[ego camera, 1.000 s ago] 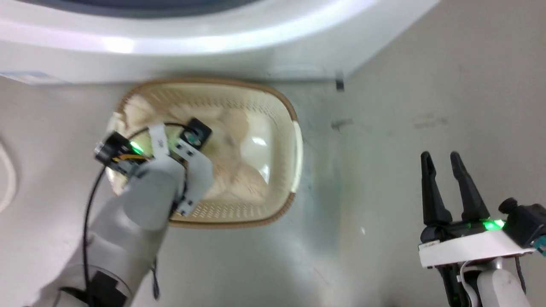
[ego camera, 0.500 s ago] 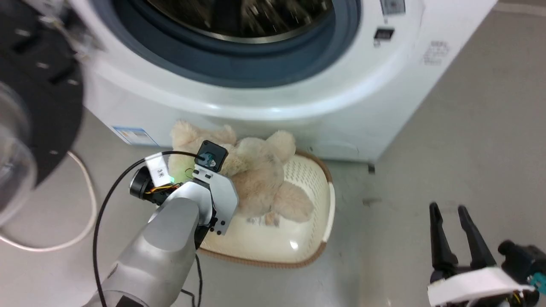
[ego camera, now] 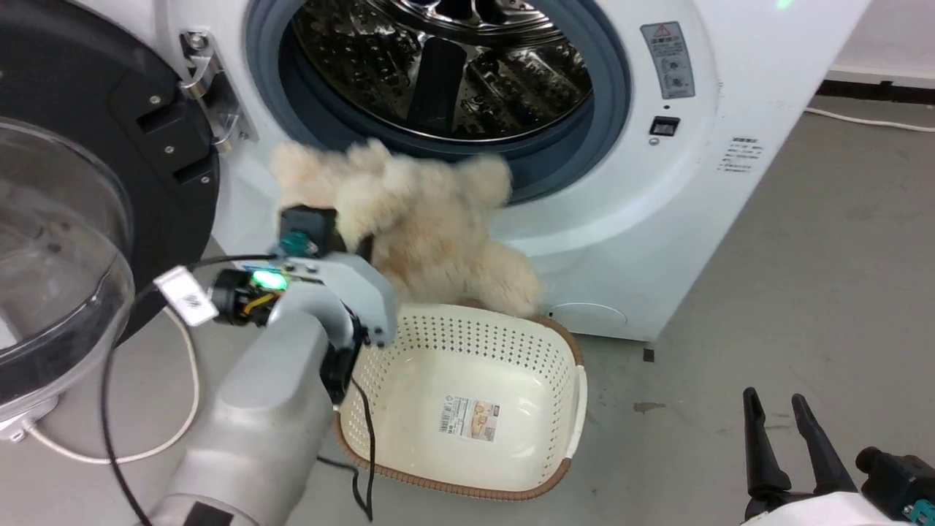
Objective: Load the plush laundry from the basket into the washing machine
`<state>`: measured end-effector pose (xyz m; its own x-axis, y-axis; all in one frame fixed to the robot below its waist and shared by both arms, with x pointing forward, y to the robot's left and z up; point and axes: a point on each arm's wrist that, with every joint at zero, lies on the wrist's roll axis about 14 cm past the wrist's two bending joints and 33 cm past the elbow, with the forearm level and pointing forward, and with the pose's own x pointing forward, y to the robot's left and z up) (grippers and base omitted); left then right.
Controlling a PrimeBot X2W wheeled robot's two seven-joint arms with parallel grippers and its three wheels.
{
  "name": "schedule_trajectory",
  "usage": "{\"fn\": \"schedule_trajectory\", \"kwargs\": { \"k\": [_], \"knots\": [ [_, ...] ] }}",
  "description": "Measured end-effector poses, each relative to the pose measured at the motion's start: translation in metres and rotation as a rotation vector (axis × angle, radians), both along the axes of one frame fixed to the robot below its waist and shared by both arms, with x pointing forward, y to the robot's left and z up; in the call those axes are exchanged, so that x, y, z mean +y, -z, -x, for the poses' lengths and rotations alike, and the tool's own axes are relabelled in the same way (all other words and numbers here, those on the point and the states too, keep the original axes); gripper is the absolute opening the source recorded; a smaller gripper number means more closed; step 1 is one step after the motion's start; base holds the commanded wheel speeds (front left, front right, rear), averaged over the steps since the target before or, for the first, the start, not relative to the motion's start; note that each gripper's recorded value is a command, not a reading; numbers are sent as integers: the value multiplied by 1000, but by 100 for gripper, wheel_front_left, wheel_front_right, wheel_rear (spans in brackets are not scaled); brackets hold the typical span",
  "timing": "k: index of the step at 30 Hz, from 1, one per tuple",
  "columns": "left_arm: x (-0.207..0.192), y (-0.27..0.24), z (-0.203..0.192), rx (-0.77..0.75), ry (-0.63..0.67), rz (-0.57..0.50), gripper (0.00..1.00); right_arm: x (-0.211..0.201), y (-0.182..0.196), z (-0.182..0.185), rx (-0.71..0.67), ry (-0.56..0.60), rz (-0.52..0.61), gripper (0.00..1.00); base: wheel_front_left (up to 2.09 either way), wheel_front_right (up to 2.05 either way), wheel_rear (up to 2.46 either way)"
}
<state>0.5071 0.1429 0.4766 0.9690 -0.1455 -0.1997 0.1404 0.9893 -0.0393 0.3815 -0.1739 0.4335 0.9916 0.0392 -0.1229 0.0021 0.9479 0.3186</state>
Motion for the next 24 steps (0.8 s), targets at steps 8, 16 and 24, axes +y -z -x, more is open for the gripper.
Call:
{"fn": "schedule_trajectory", "kwargs": {
  "k": [8, 16, 24],
  "knots": [
    [-9, -48, -26, -157, -23, 127, 0, -14, 5, 6, 17, 38, 14, 100, 0, 0, 0],
    [-13, -69, -58, -238, -52, 203, 0, -23, 19, 5, 60, 63, 31, 100, 0, 0, 0],
    [-22, -66, -103, -274, -40, 214, 0, -30, 27, -16, 65, 79, 45, 100, 0, 0, 0]
  ]
}}
